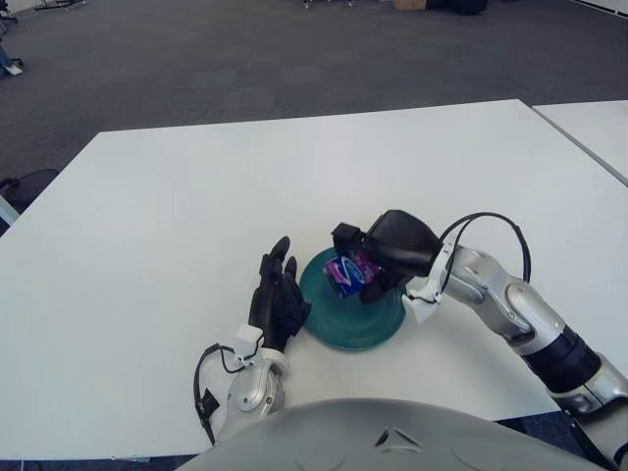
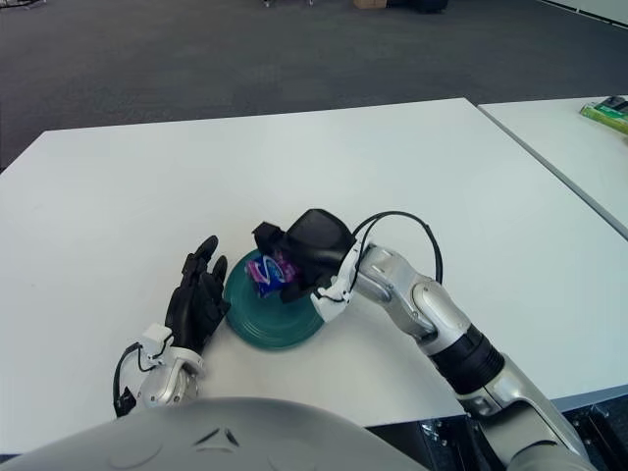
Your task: Put the gum into the plate.
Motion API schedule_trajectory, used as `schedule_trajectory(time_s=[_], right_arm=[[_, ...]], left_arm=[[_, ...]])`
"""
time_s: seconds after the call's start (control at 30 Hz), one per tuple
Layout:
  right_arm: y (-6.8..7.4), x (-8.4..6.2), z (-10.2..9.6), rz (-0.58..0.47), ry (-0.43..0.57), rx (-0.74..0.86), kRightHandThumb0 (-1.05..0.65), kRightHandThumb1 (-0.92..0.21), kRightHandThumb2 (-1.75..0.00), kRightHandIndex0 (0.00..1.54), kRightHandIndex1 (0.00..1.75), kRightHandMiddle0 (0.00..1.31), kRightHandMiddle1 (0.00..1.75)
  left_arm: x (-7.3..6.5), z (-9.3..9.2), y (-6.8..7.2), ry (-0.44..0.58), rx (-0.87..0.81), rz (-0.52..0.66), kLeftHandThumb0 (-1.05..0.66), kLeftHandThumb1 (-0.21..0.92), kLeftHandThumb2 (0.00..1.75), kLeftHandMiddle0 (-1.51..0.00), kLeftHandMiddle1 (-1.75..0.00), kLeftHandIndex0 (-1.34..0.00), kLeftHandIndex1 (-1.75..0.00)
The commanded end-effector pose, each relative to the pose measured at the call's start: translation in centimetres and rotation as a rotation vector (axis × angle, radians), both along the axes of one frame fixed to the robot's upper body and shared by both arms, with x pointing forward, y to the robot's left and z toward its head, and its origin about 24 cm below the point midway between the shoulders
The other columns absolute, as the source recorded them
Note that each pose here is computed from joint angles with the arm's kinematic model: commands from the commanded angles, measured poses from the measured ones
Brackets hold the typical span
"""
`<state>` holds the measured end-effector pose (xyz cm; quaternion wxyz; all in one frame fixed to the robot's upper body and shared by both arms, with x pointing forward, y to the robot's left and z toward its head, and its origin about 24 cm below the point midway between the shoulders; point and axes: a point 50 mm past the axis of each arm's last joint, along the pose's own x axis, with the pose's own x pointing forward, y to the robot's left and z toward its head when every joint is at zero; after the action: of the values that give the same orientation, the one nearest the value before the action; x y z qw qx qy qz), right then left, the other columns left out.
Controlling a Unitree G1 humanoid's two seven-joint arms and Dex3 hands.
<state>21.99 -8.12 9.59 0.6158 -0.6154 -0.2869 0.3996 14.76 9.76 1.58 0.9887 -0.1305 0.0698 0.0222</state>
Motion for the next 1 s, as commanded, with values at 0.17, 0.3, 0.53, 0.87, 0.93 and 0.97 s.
schedule_trajectory(time_s=[0.17,0.3,0.53,0.87,0.93,0.97], right_arm=[[-0.2,0.4,-0.7,0.017,-0.031,-0.091,-0.47,-0.92,-0.52,0.92,1.75,0.66,1.75],[-0.4,0.5,-1.0,0.014,-0.041,-0.102,-0.41,-0.75,-0.75,0.81,1.75,0.44,1.74],[-0.8,0.9,-1.6,0.0,-0.002,-0.145,-0.57,-0.9,-0.49,0.38,1.43,0.13,1.3],[-0.7,1.1,-0.1,-0.084,0.094,-0.103,-0.73,-0.92,-0.67,0.41,0.15,0.01,0.77],[-0.8,1.1,-0.2,-0.097,0.11,-0.085,-0.74,-0.92,-0.69,0.4,0.11,0.0,0.74],[-0.8,1.1,-0.2,-0.108,0.124,-0.065,-0.76,-0.92,-0.71,0.38,0.09,0.0,0.71]], left_arm=[[-0.1,0.1,-0.2,0.017,-0.012,0.018,-0.98,0.92,0.97,-0.27,-0.01,0.0,-0.61],[-0.1,0.1,-0.1,0.017,-0.013,0.016,-0.97,0.92,0.98,-0.27,-0.01,0.0,-0.61],[0.0,0.1,-0.1,0.024,-0.023,-0.012,-0.93,0.92,0.97,-0.26,0.0,0.0,-0.57],[0.2,0.0,0.0,0.036,-0.003,-0.023,-0.85,0.92,0.98,-0.22,0.0,0.0,-0.48],[0.3,0.0,0.0,0.038,0.003,-0.024,-0.85,0.92,0.98,-0.21,0.0,0.0,-0.48],[0.3,-0.1,0.0,0.04,0.01,-0.026,-0.85,0.92,0.99,-0.21,0.0,0.0,-0.47]])
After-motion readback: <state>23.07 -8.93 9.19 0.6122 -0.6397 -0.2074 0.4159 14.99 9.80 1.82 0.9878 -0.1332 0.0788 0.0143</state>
